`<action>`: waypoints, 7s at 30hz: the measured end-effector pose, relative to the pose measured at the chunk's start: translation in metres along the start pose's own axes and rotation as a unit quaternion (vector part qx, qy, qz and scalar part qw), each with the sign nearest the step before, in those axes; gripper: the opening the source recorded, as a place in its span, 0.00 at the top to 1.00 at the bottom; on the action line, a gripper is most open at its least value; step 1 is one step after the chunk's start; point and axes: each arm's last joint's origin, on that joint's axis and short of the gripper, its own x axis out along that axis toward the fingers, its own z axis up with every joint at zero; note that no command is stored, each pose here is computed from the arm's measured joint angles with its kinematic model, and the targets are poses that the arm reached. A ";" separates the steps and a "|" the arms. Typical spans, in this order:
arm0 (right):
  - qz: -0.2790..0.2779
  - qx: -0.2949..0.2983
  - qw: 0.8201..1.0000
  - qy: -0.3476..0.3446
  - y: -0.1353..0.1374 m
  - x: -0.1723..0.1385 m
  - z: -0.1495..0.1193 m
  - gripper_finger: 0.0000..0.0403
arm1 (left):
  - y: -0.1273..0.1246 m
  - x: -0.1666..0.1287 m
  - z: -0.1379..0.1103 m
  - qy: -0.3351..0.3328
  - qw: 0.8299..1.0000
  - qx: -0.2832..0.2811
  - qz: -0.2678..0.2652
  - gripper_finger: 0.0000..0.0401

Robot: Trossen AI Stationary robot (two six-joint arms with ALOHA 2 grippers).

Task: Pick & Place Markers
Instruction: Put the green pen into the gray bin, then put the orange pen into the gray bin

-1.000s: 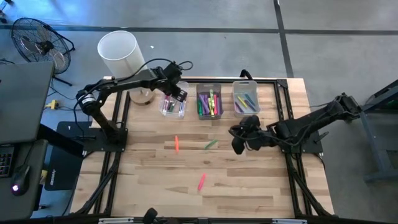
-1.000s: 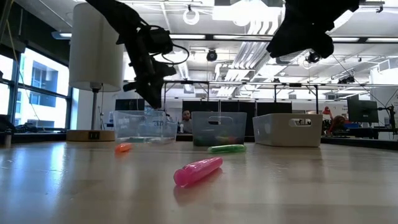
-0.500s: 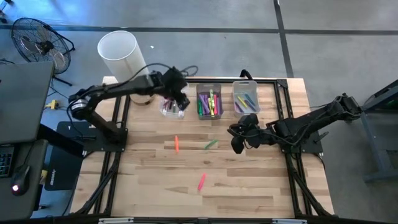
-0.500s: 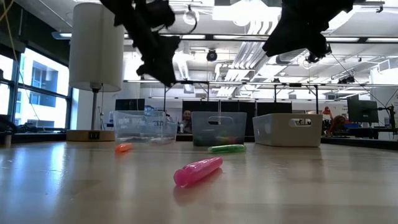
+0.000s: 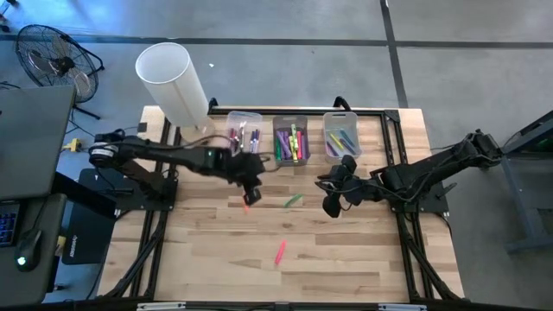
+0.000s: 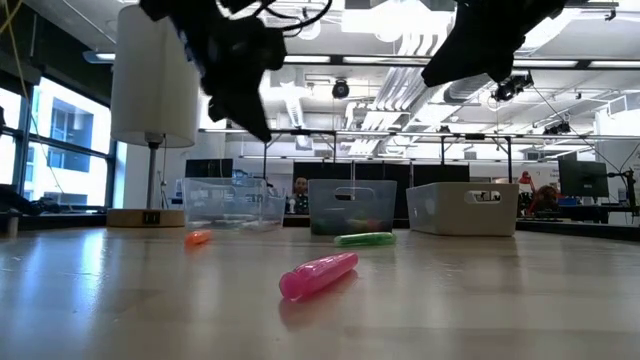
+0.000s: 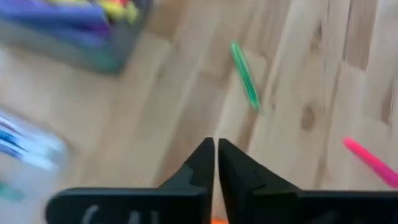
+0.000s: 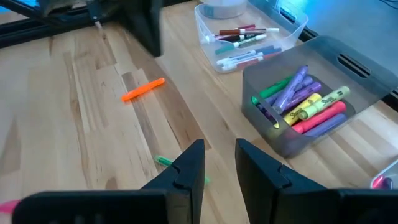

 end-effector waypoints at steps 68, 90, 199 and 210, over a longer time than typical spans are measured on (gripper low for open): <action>0.105 0.008 0.971 0.214 -0.010 0.070 0.026 0.94 | -0.001 -0.037 -0.139 -0.118 0.990 -0.040 -0.060 0.67; -0.181 0.151 0.946 0.225 -0.211 0.036 0.019 0.88 | -0.036 0.024 -0.040 0.038 0.946 -0.279 0.159 0.63; 0.218 0.081 0.956 -0.177 -0.104 -0.053 0.093 0.90 | -0.068 -0.041 0.184 -0.262 0.957 -0.117 -0.038 0.93; 0.171 0.088 0.967 -0.170 -0.121 -0.049 0.092 0.92 | -0.062 -0.036 0.176 -0.214 0.973 -0.092 -0.006 0.85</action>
